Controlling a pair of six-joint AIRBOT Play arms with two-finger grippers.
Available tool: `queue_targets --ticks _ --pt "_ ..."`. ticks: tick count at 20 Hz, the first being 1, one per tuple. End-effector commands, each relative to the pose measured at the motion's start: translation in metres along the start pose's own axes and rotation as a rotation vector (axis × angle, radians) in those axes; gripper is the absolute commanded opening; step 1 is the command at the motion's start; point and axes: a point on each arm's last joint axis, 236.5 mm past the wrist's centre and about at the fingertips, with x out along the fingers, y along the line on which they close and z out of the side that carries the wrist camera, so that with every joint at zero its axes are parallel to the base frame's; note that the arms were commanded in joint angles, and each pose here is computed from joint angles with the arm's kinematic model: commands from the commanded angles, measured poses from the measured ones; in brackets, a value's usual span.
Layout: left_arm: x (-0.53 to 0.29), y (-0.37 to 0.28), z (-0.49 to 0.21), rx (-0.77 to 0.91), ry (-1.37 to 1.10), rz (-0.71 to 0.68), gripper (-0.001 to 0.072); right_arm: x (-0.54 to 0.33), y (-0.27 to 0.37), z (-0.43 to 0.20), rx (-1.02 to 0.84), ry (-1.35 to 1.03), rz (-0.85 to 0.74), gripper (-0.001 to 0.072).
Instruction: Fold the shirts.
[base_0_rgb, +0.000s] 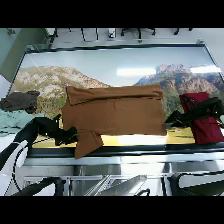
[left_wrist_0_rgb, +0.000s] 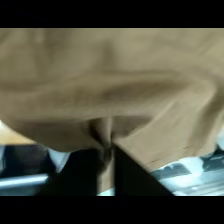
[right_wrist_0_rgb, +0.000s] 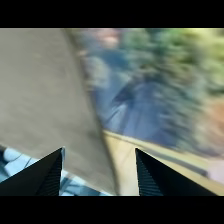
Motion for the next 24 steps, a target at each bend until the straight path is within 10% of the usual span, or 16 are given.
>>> queue_targets --ticks 1,5,6,8,10,21,24 --pt "-0.003 -0.005 0.009 0.021 -0.035 -0.013 0.002 0.025 0.002 -0.002 -0.029 0.052 -0.004 0.05" --pt "-0.003 -0.003 0.004 0.033 -0.014 -0.004 0.0019 0.027 0.009 -0.011 -0.047 0.092 0.019 0.0454" --pt "-0.003 -0.003 0.004 0.033 -0.012 -0.004 0.0019 0.027 0.011 -0.015 -0.061 0.11 0.03 0.0317" --pt "-0.003 -0.002 0.001 0.034 -0.002 -0.002 0.002 0.027 0.017 -0.021 -0.066 0.134 0.05 0.0291" --pt "-0.003 0.0 -0.006 0.039 0.03 0.009 0.0019 0.027 0.019 -0.024 -0.071 0.148 0.055 0.0022" --pt "-0.061 0.039 -0.063 0.149 0.094 0.225 0.0019 -0.037 -0.046 -0.058 0.089 0.086 -0.364 0.0021" --pt "-0.067 0.029 -0.045 0.158 0.017 0.193 0.0019 -0.038 -0.018 -0.044 0.055 0.0 -0.273 0.0021"
